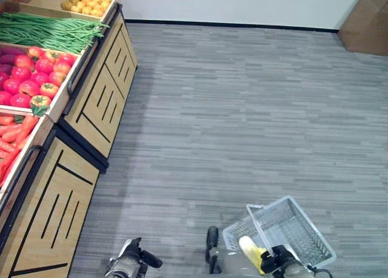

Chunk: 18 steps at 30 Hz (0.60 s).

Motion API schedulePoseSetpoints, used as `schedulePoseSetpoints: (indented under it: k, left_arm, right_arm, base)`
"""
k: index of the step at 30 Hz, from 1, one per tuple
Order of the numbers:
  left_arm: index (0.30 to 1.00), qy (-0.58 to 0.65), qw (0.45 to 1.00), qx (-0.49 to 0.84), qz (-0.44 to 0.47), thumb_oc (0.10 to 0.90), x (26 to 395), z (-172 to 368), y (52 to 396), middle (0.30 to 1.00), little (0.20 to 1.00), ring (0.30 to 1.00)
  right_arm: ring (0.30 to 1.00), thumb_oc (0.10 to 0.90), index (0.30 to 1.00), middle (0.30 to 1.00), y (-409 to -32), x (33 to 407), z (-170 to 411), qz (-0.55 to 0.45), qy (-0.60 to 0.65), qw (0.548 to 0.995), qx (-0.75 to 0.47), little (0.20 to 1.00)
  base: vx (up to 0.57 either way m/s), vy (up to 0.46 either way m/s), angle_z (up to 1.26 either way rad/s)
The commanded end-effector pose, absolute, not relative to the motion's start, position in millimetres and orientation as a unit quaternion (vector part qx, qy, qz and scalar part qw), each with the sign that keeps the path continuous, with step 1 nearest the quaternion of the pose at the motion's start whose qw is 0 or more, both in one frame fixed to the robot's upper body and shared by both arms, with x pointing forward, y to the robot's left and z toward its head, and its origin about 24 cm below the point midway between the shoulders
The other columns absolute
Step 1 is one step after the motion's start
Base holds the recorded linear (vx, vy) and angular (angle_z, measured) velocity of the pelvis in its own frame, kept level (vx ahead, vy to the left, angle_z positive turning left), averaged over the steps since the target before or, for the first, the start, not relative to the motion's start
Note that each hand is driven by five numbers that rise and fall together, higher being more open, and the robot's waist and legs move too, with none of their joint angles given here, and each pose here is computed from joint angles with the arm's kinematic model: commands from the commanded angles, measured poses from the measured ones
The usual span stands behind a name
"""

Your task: Get the vegetables into the basket

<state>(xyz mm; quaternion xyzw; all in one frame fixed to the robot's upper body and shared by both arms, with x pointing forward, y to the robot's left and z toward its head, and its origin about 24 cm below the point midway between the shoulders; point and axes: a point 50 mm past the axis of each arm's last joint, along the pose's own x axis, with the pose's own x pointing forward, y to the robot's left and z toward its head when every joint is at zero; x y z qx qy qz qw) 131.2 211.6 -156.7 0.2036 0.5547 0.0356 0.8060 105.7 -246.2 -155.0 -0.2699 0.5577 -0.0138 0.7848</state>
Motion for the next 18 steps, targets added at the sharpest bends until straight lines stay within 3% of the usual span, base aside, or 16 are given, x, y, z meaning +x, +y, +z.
schedulePoseSetpoints:
  k: [1, 8, 18]
  left_arm:
    - [1.000, 0.539, 0.811, 0.223, 0.041, 0.900, 137.7, -152.0, 222.4, 1.000, 1.000, 1.000]
    - [1.000, 0.514, 0.820, 0.250, 0.024, 0.900, 155.3, -145.3, 222.2, 1.000, 1.000, 1.000]
    - [1.000, 0.529, 0.807, 0.261, 0.044, 0.900, 144.8, -146.5, 235.3, 1.000, 1.000, 1.000]
  right_arm:
    - [0.300, 0.400, 0.300, 0.300, -251.6, 90.1, -157.4, 0.010, 0.570, 0.766, -0.296, 0.300]
    - [0.300, 0.400, 0.300, 0.300, -261.4, 81.7, -156.4, 0.007, 0.582, 0.754, -0.303, 0.300]
    - [0.300, 0.400, 0.300, 0.300, -255.4, 77.8, -159.1, -0.009, 0.588, 0.757, -0.286, 0.300]
  base:
    - [0.12, -0.144, 0.22]
    - [0.12, -0.088, 0.09]
    - [0.26, 0.224, -0.36]
